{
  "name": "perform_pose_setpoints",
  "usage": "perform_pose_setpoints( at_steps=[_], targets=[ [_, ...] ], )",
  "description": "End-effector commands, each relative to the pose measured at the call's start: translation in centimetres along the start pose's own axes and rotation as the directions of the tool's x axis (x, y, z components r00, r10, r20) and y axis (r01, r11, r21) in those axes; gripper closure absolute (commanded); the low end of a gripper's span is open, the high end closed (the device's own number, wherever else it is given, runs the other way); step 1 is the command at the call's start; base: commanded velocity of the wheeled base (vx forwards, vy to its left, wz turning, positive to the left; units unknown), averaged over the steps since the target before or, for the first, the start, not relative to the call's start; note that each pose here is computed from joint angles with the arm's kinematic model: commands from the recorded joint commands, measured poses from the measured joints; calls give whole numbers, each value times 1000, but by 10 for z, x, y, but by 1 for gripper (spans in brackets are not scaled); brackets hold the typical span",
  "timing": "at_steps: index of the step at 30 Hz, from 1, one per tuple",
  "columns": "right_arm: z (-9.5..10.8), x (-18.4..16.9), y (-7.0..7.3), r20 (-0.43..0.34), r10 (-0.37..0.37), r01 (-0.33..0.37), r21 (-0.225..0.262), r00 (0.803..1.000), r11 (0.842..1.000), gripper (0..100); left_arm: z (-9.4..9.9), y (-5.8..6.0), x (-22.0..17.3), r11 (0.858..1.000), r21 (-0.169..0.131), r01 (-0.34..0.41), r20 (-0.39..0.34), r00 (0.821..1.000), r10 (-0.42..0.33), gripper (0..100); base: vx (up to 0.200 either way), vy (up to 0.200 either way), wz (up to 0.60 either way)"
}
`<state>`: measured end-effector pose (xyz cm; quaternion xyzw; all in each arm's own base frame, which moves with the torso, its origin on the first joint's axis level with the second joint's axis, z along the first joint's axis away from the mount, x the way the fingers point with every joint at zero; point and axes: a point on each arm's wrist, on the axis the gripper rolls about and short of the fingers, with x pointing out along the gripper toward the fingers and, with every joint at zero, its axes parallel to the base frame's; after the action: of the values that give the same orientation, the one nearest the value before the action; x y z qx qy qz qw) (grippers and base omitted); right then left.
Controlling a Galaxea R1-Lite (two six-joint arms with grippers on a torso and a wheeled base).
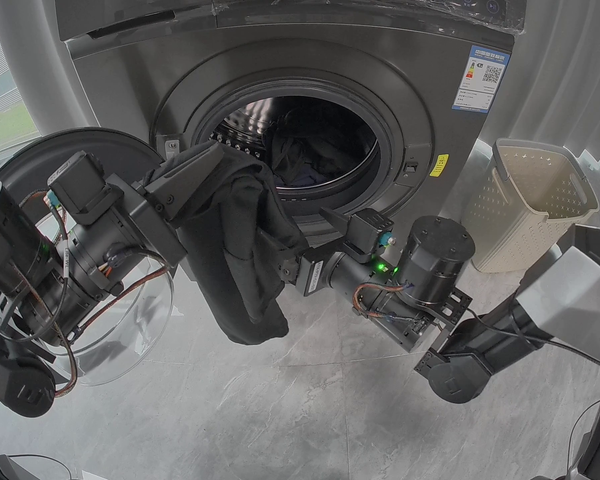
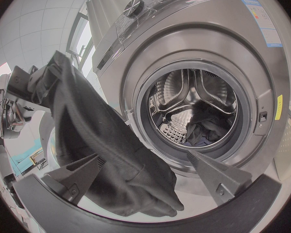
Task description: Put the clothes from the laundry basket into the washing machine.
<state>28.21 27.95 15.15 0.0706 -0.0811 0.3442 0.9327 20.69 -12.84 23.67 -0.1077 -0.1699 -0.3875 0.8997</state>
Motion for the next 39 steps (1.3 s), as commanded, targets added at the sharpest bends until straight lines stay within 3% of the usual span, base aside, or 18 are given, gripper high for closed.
perform_pose_setpoints(
  at_steps=[1,5,6,12,21,28,29,32,39],
  targets=[
    [-15,13,-9,-10,-2,2,-6,1000,1000,0,1,0,0,1000,2,4,7,1000,-4,100,0,0,0],
    [-15,18,-9,31,13,-13,-4,999,1000,0,0,0,0,1000,1,3,4,1000,-3,100,0,0,0],
    [-15,19,-8,49,17,-17,-4,999,1000,100,0,0,0,1000,0,3,2,1000,-3,100,0,0,0],
    [-7,16,-2,97,35,-34,-10,995,999,100,-6,1,-1,1000,-5,-1,-18,1000,1,100,0,0,0],
    [36,-11,9,152,53,-55,7,987,998,100,-25,4,1,1000,-24,-13,-82,997,11,100,0,0,0],
    [58,-36,21,167,86,-91,19,982,996,100,-41,1,5,999,-47,4,-133,991,-10,100,0,0,0],
    [61,-37,21,177,86,-92,21,980,996,100,-45,2,7,999,-54,-1,-143,990,-7,0,0,0,0],
    [67,-38,22,191,90,-96,22,977,995,100,-57,6,8,997,-70,-18,-179,984,5,0,0,0,0],
    [78,-38,23,226,90,-98,24,970,995,100,-98,18,5,993,-92,-68,-305,952,37,0,0,0,0]
  ],
)
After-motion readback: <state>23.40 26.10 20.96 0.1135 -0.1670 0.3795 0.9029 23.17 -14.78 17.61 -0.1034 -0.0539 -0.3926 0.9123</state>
